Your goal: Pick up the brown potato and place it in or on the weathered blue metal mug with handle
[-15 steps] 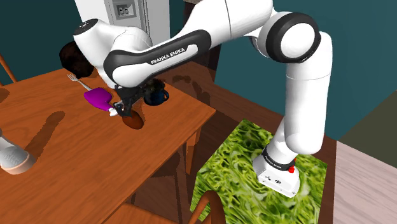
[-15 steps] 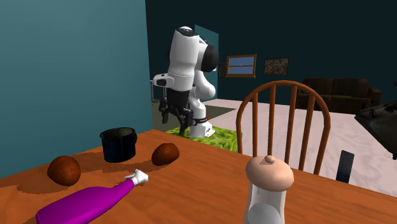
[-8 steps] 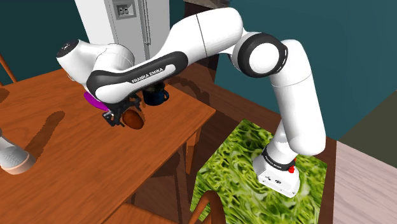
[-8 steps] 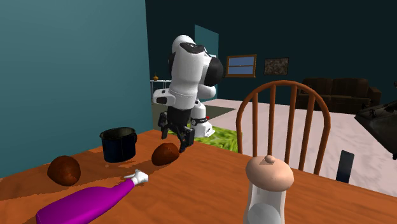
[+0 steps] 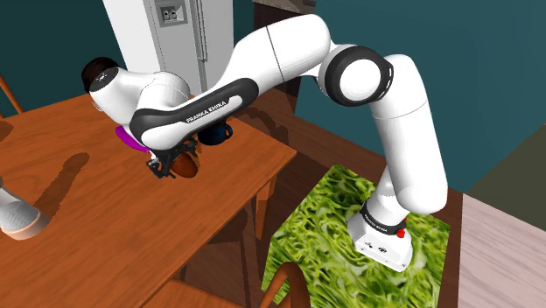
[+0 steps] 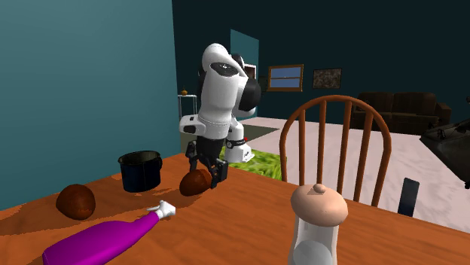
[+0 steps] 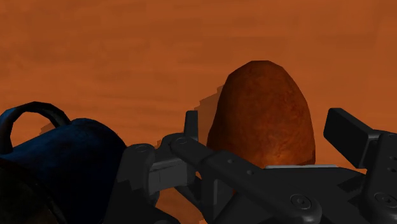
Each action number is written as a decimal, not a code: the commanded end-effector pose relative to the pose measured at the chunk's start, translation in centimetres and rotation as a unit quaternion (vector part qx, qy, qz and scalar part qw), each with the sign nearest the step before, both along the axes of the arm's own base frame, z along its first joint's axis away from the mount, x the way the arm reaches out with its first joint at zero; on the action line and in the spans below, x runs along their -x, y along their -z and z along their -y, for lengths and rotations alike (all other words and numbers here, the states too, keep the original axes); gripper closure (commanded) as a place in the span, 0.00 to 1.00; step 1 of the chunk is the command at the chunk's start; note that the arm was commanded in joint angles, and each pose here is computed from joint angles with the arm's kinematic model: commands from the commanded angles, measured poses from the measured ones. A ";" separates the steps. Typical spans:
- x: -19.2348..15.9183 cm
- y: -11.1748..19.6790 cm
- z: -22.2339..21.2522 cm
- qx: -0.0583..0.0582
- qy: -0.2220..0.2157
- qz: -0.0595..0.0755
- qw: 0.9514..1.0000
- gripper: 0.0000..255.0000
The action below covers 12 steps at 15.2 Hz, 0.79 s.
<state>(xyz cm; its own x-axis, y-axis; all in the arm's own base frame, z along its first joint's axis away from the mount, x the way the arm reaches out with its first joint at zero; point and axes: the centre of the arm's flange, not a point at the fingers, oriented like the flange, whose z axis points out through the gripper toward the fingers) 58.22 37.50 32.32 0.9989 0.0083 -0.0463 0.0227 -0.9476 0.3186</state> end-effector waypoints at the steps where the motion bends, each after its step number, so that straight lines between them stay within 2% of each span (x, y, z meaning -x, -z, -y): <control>1: 0.0 0.1 0.0 0.000 0.000 0.000 1.000 0.00; 4: 0.0 0.0 0.0 0.000 0.000 0.000 1.000 0.00; 5: 0.0 0.0 0.0 0.000 0.000 0.000 1.000 1.00; 12: 0.0 0.0 0.0 0.000 0.000 0.000 1.000 1.00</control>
<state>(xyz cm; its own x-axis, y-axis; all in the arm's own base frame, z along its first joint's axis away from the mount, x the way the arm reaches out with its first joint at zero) 58.18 37.49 32.37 0.9989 0.0088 -0.0456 0.0228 -0.9478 0.3181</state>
